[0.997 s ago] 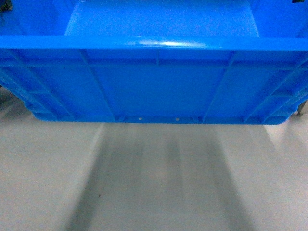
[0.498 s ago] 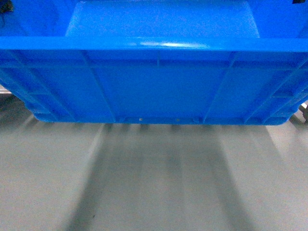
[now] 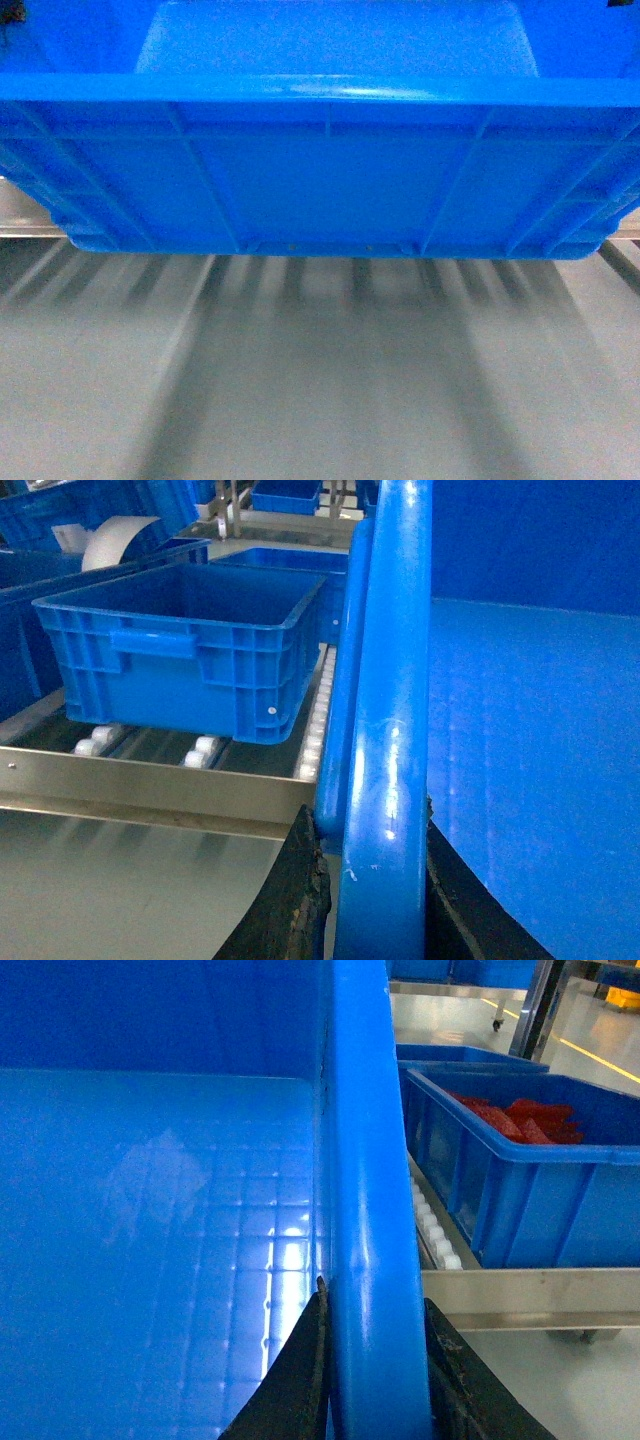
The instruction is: Place box next to blue box on left shelf
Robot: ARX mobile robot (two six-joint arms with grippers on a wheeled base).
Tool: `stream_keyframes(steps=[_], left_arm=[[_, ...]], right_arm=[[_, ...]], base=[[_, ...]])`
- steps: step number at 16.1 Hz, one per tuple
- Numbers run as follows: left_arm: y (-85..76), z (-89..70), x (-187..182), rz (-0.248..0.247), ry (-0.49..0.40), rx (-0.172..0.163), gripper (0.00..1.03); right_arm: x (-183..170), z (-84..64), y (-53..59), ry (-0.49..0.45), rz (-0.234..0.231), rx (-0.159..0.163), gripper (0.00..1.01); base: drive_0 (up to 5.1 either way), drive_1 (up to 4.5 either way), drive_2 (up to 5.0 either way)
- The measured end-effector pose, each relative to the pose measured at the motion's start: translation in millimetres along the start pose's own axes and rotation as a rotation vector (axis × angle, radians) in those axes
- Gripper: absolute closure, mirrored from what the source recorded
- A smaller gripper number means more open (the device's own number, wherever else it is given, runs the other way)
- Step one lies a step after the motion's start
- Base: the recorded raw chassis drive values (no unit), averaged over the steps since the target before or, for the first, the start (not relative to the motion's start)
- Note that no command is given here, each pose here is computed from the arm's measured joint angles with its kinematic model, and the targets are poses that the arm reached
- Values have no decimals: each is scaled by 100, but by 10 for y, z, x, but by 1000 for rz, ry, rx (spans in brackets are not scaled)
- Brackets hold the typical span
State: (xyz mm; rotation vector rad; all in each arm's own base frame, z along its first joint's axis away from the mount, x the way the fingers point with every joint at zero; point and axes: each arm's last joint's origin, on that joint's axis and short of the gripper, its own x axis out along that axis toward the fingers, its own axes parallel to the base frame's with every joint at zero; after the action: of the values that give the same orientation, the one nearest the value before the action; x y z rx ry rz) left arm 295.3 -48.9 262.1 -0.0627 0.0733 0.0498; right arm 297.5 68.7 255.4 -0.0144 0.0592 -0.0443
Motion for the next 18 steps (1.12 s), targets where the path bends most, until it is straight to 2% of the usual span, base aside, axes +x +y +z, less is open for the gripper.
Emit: stream_keyframes(steps=[18], left_arm=[[0, 0, -1, 0, 1, 0, 89]], right_arm=[[1, 0, 0, 0, 0, 0, 84]], base=[[18, 424, -387]])
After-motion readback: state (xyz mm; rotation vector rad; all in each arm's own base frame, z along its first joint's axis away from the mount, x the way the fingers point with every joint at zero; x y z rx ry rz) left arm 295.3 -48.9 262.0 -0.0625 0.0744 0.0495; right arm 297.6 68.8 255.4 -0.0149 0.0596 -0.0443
